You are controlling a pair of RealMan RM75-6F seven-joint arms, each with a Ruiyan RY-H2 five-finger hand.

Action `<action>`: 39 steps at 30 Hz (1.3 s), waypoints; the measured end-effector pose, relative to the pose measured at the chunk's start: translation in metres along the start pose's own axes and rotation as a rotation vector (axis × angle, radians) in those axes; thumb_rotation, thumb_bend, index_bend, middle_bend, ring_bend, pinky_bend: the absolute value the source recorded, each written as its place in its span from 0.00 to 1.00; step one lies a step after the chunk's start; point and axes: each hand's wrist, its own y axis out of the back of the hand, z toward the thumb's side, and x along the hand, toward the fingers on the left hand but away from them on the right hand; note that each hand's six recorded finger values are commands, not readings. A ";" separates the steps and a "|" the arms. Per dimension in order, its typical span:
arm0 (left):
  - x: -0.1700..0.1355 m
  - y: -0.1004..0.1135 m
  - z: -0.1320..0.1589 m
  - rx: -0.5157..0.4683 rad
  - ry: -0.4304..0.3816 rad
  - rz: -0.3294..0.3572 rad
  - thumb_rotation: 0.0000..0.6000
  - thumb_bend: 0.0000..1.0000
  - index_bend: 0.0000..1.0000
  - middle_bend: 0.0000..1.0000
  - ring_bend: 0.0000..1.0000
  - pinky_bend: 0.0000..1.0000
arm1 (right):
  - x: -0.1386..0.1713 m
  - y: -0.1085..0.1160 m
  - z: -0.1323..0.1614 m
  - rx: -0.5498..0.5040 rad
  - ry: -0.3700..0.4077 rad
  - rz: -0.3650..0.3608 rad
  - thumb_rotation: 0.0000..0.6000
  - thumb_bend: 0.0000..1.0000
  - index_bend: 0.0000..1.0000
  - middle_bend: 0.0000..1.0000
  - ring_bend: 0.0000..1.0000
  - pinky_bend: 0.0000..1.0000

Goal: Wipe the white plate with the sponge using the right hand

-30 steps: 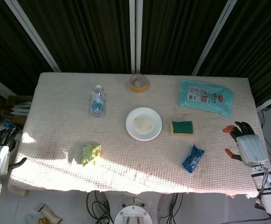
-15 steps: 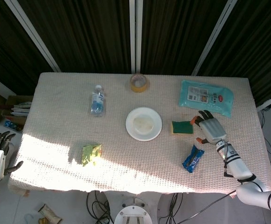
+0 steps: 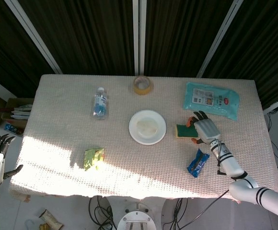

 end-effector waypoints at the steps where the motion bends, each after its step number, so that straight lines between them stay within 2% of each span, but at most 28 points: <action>1: 0.000 0.000 0.000 0.002 0.000 0.000 1.00 0.01 0.17 0.12 0.11 0.16 | -0.001 0.000 0.000 -0.005 -0.001 -0.001 1.00 0.10 0.38 0.22 0.05 0.05; 5: 0.000 0.002 0.000 0.006 -0.001 0.000 1.00 0.01 0.17 0.12 0.11 0.16 | -0.008 -0.002 0.003 -0.014 0.004 0.005 1.00 0.11 0.35 0.22 0.05 0.05; 9: 0.000 0.002 -0.001 0.008 0.003 -0.001 1.00 0.01 0.17 0.12 0.11 0.16 | -0.012 -0.004 0.005 -0.012 0.009 0.018 1.00 0.11 0.24 0.22 0.05 0.05; 13: -0.001 0.003 -0.001 0.010 0.005 -0.001 1.00 0.01 0.18 0.12 0.11 0.16 | -0.014 -0.005 0.006 -0.016 0.012 0.020 1.00 0.13 0.22 0.24 0.06 0.05; 22: -0.002 0.004 -0.001 0.013 0.004 -0.001 1.00 0.01 0.18 0.12 0.11 0.16 | -0.015 -0.008 0.005 -0.008 0.014 0.026 1.00 0.18 0.44 0.36 0.12 0.06; 26: -0.002 0.005 -0.001 0.014 0.004 0.001 1.00 0.01 0.18 0.12 0.11 0.16 | -0.014 -0.003 0.004 0.009 0.024 0.008 1.00 0.19 0.48 0.38 0.14 0.08; 30: -0.003 0.007 -0.002 0.016 0.006 0.005 1.00 0.01 0.18 0.12 0.11 0.16 | -0.013 0.014 0.008 0.059 0.055 -0.029 1.00 0.19 0.49 0.39 0.14 0.08; 34: -0.004 0.009 -0.002 0.019 0.005 0.010 1.00 0.01 0.18 0.12 0.11 0.16 | -0.020 0.033 0.026 0.145 0.118 -0.056 1.00 0.20 0.50 0.39 0.14 0.08; 39: -0.004 0.011 -0.002 0.021 0.006 0.019 1.00 0.01 0.18 0.12 0.11 0.16 | -0.042 0.047 0.071 0.302 0.223 -0.052 1.00 0.21 0.50 0.38 0.14 0.08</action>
